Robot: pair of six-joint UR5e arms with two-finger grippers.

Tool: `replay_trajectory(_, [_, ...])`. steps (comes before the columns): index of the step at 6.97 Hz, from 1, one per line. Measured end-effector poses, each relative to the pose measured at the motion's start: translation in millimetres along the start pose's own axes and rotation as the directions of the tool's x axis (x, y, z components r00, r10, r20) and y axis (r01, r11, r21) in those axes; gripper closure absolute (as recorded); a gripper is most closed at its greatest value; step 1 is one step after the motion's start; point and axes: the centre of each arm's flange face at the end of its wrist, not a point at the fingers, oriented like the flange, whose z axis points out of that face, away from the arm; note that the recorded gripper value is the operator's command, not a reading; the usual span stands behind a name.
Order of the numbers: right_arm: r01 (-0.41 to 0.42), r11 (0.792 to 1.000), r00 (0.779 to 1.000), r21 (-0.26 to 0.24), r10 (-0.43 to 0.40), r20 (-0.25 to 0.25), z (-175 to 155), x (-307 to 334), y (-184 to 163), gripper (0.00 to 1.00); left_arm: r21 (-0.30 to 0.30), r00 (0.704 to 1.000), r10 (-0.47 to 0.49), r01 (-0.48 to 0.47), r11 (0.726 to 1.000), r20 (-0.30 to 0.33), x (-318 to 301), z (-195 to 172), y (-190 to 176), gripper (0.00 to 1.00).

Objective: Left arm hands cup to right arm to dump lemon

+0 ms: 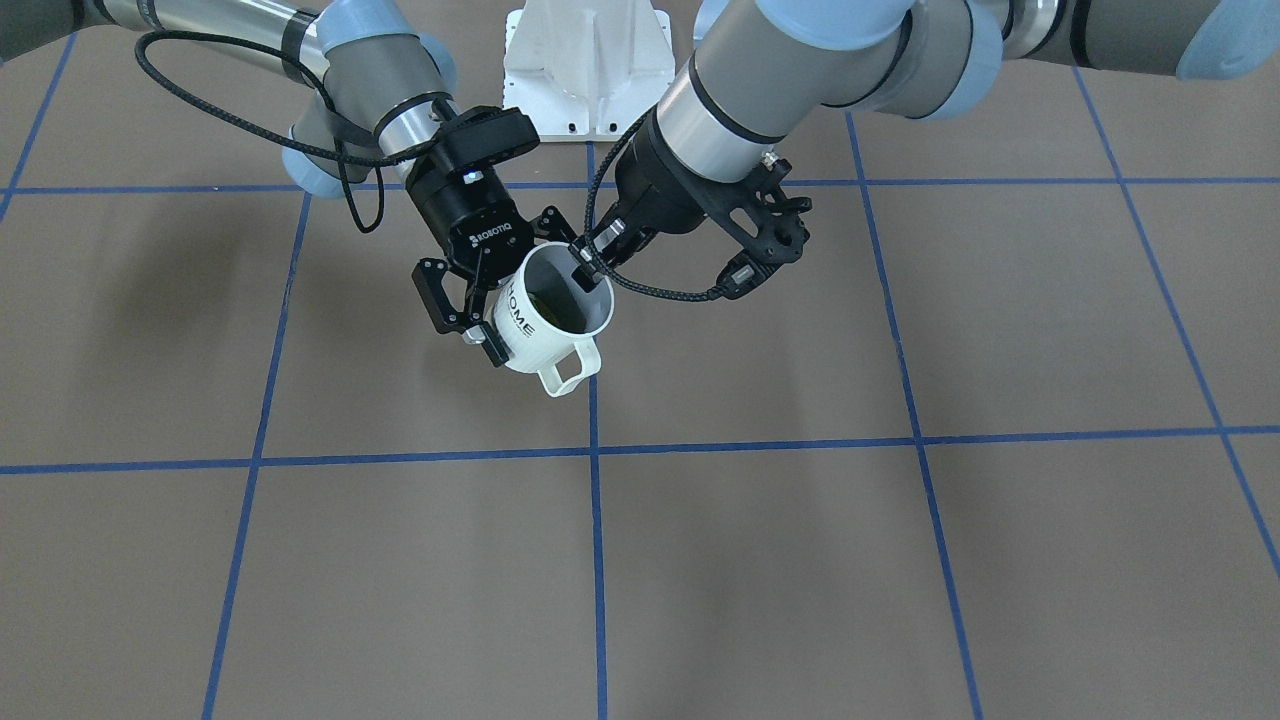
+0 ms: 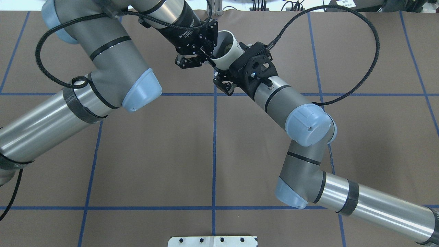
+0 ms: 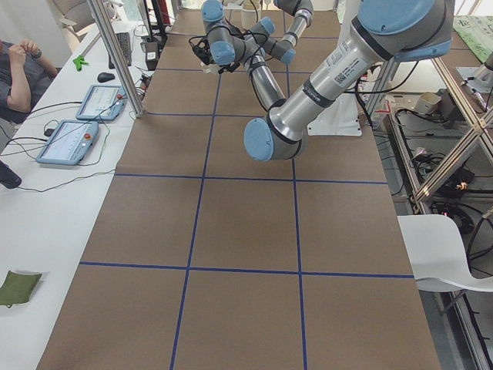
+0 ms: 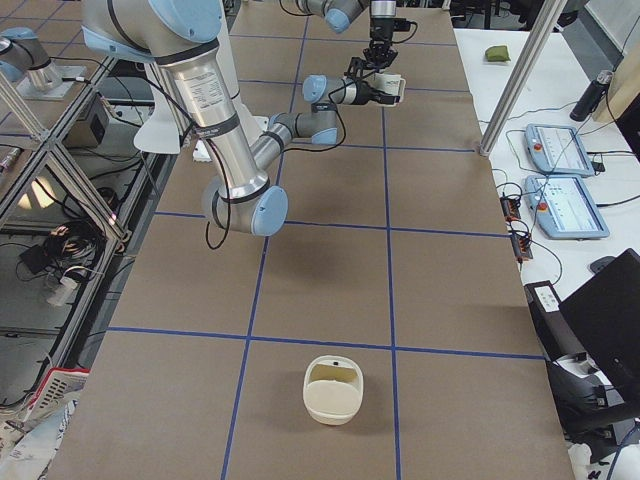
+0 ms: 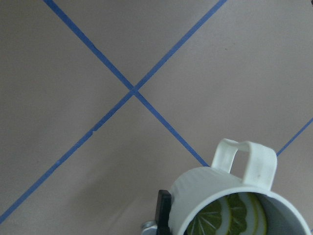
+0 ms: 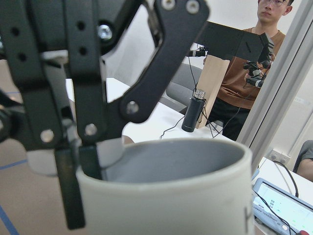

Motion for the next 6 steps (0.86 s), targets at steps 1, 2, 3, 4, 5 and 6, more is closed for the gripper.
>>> replay_trajectory(1, [0.000,1.000,1.000,0.000,0.000,0.000,0.0,0.0,0.0,0.23,-0.002,1.000,0.004,-0.004,1.000,-0.003,-0.1,-0.1,0.4,0.94])
replay_trajectory(2, [0.000,1.000,1.000,0.000,0.000,0.002,-0.2,-0.2,-0.4,0.42,-0.005,1.000,0.010,-0.010,1.000,-0.007,-0.1,-0.5,1.2,0.29])
replay_trajectory(3, [0.001,1.000,1.000,0.002,-0.001,0.002,-0.4,-0.5,-1.3,0.54,-0.009,1.000,0.025,-0.025,1.000,-0.012,-0.3,-0.6,2.0,0.00])
replay_trajectory(4, [0.001,1.000,1.000,0.003,-0.001,0.002,-0.6,-0.4,-2.0,0.55,-0.011,0.999,0.046,-0.047,0.999,-0.020,-0.7,-0.6,2.0,0.00])
replay_trajectory(5, [0.002,1.000,1.000,0.002,-0.002,0.000,-0.7,-0.1,-1.3,0.55,-0.015,0.998,0.061,-0.062,0.998,-0.023,-1.1,-2.1,0.6,0.00])
replay_trajectory(6, [0.004,1.000,1.000,-0.002,-0.004,-0.002,-0.9,0.9,1.1,0.55,-0.026,0.997,0.074,-0.074,0.997,-0.022,0.0,-9.9,-4.6,0.00])
